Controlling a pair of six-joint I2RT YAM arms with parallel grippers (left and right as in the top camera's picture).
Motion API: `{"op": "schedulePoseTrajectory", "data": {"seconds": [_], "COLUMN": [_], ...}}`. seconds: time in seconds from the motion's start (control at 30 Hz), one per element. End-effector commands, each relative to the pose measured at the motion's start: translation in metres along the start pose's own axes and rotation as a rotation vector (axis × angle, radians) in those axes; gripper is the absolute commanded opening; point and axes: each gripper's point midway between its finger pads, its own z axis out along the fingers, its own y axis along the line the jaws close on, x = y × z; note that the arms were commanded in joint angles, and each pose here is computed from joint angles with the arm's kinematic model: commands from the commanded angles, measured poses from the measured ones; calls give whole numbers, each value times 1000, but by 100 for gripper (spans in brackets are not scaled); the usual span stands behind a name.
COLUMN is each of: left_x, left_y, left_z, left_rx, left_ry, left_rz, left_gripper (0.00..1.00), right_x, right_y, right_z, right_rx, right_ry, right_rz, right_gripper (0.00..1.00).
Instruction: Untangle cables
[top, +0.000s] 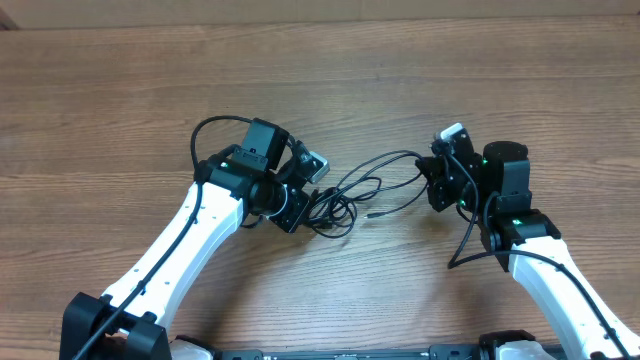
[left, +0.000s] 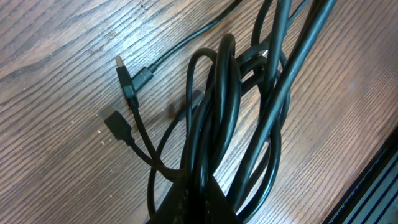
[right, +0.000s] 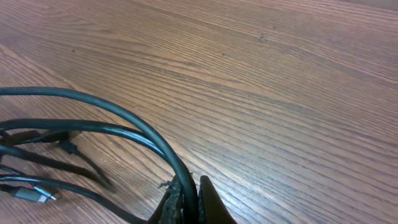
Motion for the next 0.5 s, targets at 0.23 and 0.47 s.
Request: {"op": "schedulePoseTrajectory", "data": {"seconds": [0.23, 0.47], "left_x": [6, 5], "left_y": [12, 12], "left_z": [1, 1], "left_rx": [-43, -43], "left_ry": [23, 20], "left_rz": [-36, -35], "left_gripper": [4, 4], "right_x": [-7, -10], "right_y": [-31, -17], "right_z": [-8, -6], "right_rx": [172, 85], "right_ry": [-12, -27], "right_rz": [114, 185], "right_gripper": [22, 68]}}
